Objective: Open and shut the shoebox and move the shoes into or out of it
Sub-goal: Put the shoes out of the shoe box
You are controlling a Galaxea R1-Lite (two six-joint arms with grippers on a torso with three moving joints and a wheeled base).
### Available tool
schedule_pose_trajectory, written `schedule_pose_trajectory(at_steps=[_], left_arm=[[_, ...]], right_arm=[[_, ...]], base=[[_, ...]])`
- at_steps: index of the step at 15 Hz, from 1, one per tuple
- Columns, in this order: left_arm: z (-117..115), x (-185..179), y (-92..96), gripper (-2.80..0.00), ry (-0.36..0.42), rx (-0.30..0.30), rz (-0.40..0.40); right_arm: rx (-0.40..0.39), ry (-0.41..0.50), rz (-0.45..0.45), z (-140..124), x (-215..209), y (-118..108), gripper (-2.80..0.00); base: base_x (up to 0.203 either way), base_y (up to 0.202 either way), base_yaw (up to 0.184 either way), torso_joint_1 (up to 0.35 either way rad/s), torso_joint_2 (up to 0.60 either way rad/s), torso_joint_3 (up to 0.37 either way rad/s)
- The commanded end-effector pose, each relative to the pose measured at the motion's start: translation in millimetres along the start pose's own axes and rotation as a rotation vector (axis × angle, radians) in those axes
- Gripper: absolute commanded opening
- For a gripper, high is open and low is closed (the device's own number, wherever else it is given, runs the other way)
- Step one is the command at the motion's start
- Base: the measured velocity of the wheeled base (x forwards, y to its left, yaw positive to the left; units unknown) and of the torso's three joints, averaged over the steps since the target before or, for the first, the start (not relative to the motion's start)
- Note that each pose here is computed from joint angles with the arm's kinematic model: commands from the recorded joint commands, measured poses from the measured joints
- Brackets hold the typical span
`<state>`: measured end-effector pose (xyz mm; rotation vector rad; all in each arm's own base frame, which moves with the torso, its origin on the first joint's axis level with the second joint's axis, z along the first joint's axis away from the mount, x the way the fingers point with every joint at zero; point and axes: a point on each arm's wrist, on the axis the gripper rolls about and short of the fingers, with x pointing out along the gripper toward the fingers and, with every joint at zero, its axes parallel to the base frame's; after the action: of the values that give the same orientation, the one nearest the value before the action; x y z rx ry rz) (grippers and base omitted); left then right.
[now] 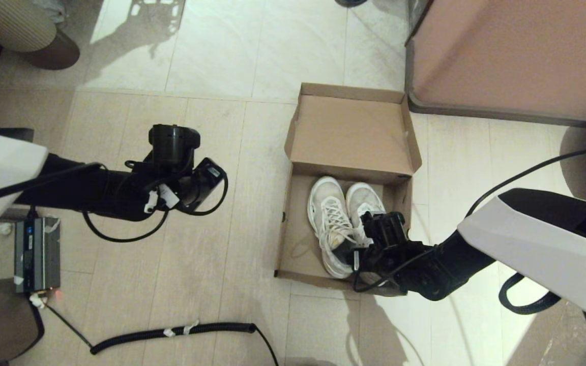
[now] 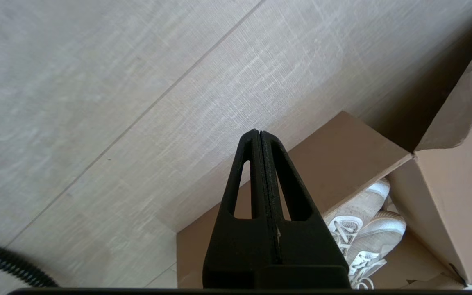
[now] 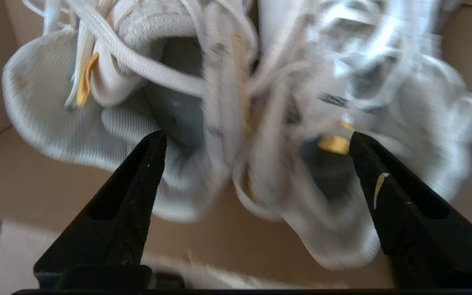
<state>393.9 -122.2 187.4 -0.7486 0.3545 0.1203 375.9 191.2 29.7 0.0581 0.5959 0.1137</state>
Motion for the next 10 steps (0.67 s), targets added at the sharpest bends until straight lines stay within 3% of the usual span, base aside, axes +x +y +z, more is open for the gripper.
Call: schedule_pose_trajectory(at_steps=[1, 4, 5, 6, 10], left_arm=[[8, -7, 0.2, -2.8, -0.019, -0.014, -0.004], [12, -11, 1.1, -2.8, -0.026, -0.018, -0.005], [14, -14, 1.6, -2.8, -0.028, -0.02, -0.005], [15, -15, 3.2, -2.8, -0.031, -0.021, -0.002], [24, -21, 8.3, -2.8, -0.047, -0.029, 0.008]], right_arm=[[-0.007, 0.009, -0.023, -10, 21, 5, 0.0], [-0.014, 0.033, -0.041, -11, 31, 7, 0.0], [-0.015, 0.036, -0.043, -12, 34, 8, -0.78], [-0.013, 0.031, -0.042, -10, 36, 9, -2.8], [-0.011, 0.012, -0.046, -4, 37, 12, -2.8]], base=[[0.0, 0.0, 0.0, 0.0, 0.0, 0.0], [0.0, 0.0, 0.0, 0.0, 0.0, 0.0], [0.0, 0.0, 0.0, 0.0, 0.0, 0.0], [0.0, 0.0, 0.0, 0.0, 0.0, 0.0], [0.0, 0.0, 0.0, 0.0, 0.0, 0.0]])
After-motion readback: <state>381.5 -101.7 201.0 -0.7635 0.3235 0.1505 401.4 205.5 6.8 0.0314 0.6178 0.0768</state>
